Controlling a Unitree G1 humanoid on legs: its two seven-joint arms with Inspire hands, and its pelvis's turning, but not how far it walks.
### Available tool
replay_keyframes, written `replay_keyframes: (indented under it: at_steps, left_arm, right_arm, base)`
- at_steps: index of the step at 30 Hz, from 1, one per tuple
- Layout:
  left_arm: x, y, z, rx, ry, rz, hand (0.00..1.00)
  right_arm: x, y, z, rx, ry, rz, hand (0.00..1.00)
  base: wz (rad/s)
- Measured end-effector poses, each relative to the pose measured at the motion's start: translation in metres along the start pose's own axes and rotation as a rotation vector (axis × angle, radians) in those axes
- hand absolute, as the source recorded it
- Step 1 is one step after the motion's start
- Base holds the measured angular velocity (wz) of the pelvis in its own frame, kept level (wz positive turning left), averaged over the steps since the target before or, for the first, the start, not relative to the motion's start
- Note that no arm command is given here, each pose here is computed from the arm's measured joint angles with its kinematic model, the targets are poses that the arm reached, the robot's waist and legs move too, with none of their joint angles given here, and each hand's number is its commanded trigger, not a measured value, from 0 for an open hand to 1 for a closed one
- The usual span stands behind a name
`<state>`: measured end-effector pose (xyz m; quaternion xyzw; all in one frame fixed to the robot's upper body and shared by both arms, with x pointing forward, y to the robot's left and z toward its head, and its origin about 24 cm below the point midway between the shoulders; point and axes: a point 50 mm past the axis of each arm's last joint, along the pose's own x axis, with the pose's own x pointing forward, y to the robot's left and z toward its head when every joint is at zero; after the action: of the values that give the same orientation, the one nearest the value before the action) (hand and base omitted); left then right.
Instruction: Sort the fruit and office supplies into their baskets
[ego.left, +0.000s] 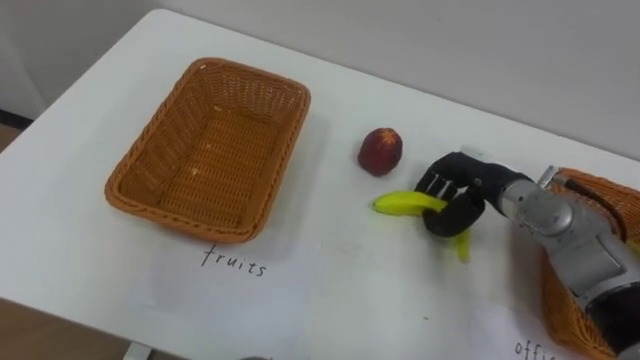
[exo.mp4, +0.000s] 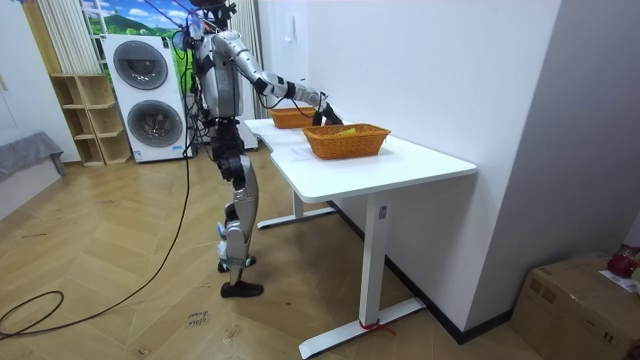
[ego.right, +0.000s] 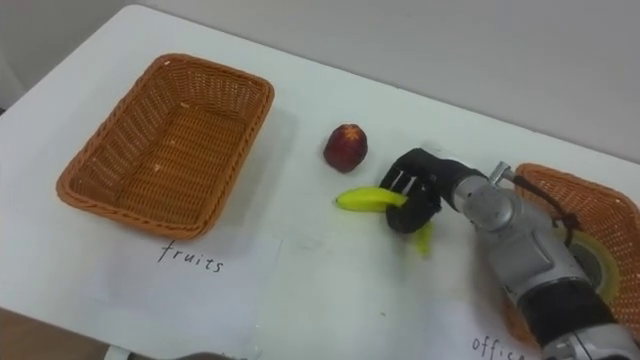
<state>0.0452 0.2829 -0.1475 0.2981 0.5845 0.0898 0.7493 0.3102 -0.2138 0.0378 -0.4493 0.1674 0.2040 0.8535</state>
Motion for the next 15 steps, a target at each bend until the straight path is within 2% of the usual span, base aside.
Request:
replay_keyframes:
  at_steps: [3,10,15]
  left_arm:
    - [0.000,0.001,-0.003,-0.028,0.015,0.006,0.00]
    - [-0.005,-0.009,-0.016,-0.039,0.049,-0.018,0.00]
    - [-0.006,-0.016,-0.017,-0.051,0.063,-0.031,0.00]
  right_arm:
    - [-0.007,-0.002,0.012,-0.008,-0.069,-0.029,1.00]
    - [-0.019,-0.013,0.040,-0.046,-0.201,-0.104,1.00]
    - [-0.027,-0.026,0.050,-0.003,-0.266,-0.188,1.00]
  base:
    - [-0.02]
    - [-0.08]
    - [-0.02]
